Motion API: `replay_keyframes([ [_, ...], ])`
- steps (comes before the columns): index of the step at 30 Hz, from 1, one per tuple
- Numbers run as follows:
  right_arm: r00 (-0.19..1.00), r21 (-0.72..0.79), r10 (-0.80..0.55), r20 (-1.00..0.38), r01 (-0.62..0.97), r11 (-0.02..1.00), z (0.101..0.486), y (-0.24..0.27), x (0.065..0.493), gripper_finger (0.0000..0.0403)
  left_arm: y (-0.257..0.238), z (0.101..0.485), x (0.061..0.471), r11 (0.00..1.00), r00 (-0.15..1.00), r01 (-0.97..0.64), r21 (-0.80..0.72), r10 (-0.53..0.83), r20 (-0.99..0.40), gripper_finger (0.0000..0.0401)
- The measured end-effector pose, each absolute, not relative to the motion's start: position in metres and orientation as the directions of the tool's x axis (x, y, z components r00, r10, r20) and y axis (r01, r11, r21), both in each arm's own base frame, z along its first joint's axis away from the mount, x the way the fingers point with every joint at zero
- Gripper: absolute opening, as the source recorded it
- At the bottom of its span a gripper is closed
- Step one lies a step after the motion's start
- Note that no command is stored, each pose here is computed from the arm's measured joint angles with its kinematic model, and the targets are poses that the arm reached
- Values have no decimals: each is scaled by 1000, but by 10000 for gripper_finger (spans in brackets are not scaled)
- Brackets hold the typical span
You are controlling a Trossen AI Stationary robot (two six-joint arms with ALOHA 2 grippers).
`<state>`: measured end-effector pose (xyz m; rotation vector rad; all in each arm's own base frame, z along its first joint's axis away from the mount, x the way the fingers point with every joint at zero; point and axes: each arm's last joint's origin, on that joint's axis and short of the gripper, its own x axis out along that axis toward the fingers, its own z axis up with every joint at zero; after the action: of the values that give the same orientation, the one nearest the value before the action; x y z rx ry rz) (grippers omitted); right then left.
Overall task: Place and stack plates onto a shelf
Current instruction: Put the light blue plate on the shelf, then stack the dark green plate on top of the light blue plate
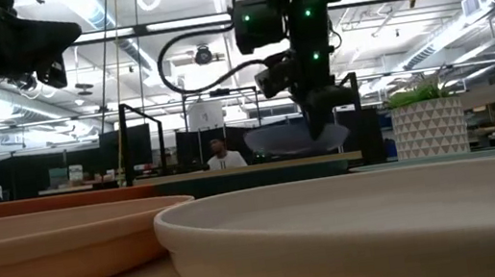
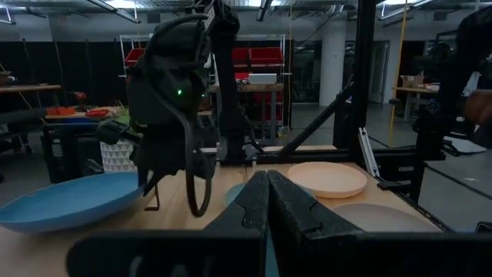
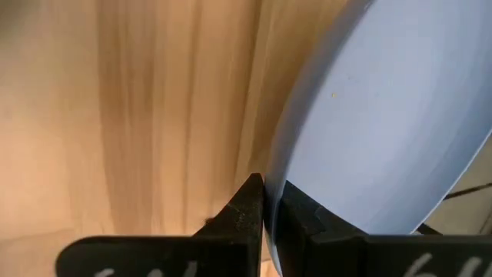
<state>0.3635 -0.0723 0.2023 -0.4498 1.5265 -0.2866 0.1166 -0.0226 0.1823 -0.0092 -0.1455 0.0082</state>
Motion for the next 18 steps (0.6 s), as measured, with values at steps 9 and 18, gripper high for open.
replay_keyframes([
  [9, 21, -433, -433, -901, -74, 898, 203, -74, 361, 59, -23, 182, 117, 1000, 990, -5, -26, 8, 138, 9],
  [18, 6, -417, -417, -909, -52, 908, 221, -45, 361, 134, -23, 182, 117, 1000, 990, -4, -26, 8, 137, 9],
])
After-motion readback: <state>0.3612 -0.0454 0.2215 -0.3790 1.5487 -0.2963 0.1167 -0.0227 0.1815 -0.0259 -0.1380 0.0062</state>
